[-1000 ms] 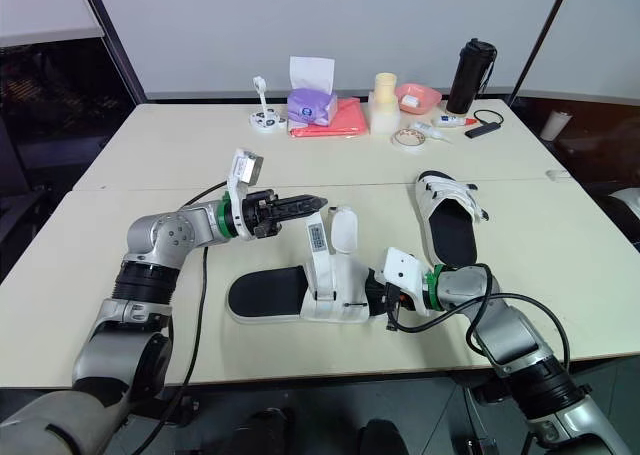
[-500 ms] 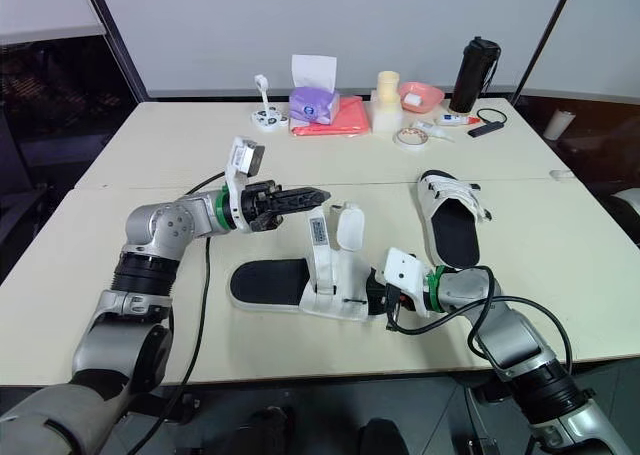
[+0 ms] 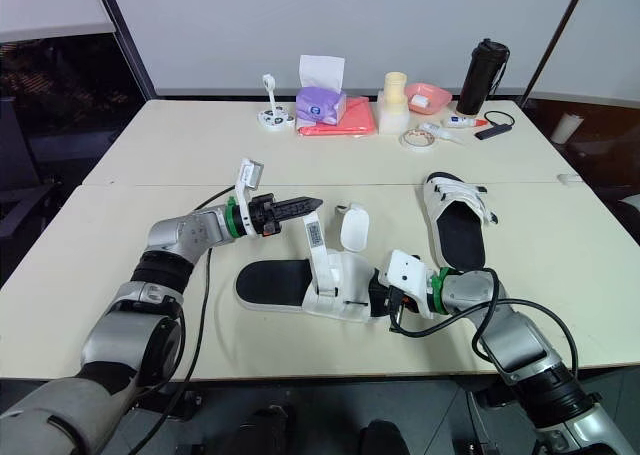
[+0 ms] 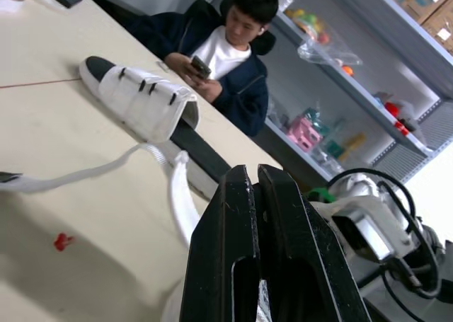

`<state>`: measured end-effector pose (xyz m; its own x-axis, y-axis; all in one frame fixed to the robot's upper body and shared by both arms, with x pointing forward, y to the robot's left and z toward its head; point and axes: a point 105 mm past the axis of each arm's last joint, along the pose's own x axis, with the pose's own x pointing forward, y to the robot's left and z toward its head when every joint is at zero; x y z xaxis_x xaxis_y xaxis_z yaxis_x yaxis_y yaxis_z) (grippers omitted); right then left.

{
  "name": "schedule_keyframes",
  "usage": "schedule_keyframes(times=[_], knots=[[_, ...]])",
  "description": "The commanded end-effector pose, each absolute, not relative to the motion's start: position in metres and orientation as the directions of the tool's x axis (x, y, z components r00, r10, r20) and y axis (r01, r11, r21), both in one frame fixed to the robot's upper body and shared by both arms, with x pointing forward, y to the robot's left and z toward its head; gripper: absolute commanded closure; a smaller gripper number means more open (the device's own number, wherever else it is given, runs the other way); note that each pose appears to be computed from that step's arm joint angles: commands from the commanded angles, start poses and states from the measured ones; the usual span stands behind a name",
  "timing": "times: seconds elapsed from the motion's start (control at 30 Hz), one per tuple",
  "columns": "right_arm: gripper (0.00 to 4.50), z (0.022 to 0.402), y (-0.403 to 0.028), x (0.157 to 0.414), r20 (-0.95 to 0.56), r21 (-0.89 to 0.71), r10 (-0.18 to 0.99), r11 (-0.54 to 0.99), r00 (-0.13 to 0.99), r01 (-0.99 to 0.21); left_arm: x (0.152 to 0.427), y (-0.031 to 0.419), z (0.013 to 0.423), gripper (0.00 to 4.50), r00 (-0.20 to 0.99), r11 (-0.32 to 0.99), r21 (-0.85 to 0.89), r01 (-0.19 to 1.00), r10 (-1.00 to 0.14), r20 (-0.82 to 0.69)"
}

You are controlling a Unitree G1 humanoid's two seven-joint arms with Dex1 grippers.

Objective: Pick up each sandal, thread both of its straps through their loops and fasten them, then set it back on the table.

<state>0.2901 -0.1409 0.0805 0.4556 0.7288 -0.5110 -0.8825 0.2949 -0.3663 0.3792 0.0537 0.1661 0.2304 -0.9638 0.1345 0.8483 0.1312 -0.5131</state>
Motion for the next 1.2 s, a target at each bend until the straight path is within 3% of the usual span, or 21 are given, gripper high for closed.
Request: schedule_keyframes(times=[0.03,0.27,0.53,0.93,1.2], knots=[[4.50,0.027,-0.169,0.273,-0.692,-0.230,0.602,0.340,0.398,-0.912,0.384,0.046,0.183,4.49,0.203,0.103,-0.456,0.884,-0.963,0.175],[4.50,0.026,-0.169,0.270,-0.693,-0.228,0.600,0.344,0.400,-0.911,0.387,0.036,0.191,4.49,0.175,0.076,-0.439,0.895,-0.966,0.191],[4.50,0.026,-0.168,0.269,-0.692,-0.226,0.599,0.349,0.402,-0.909,0.390,0.033,0.172,4.49,0.194,0.119,-0.450,0.885,-0.973,0.126],[4.50,0.025,-0.168,0.266,-0.694,-0.225,0.595,0.355,0.405,-0.907,0.387,0.029,0.116,4.49,0.249,0.226,-0.492,0.841,-0.968,-0.018],[4.50,0.026,-0.170,0.264,-0.698,-0.226,0.591,0.355,0.405,-0.907,0.360,0.021,0.067,4.49,0.133,0.208,-0.518,0.829,-0.975,-0.179]])
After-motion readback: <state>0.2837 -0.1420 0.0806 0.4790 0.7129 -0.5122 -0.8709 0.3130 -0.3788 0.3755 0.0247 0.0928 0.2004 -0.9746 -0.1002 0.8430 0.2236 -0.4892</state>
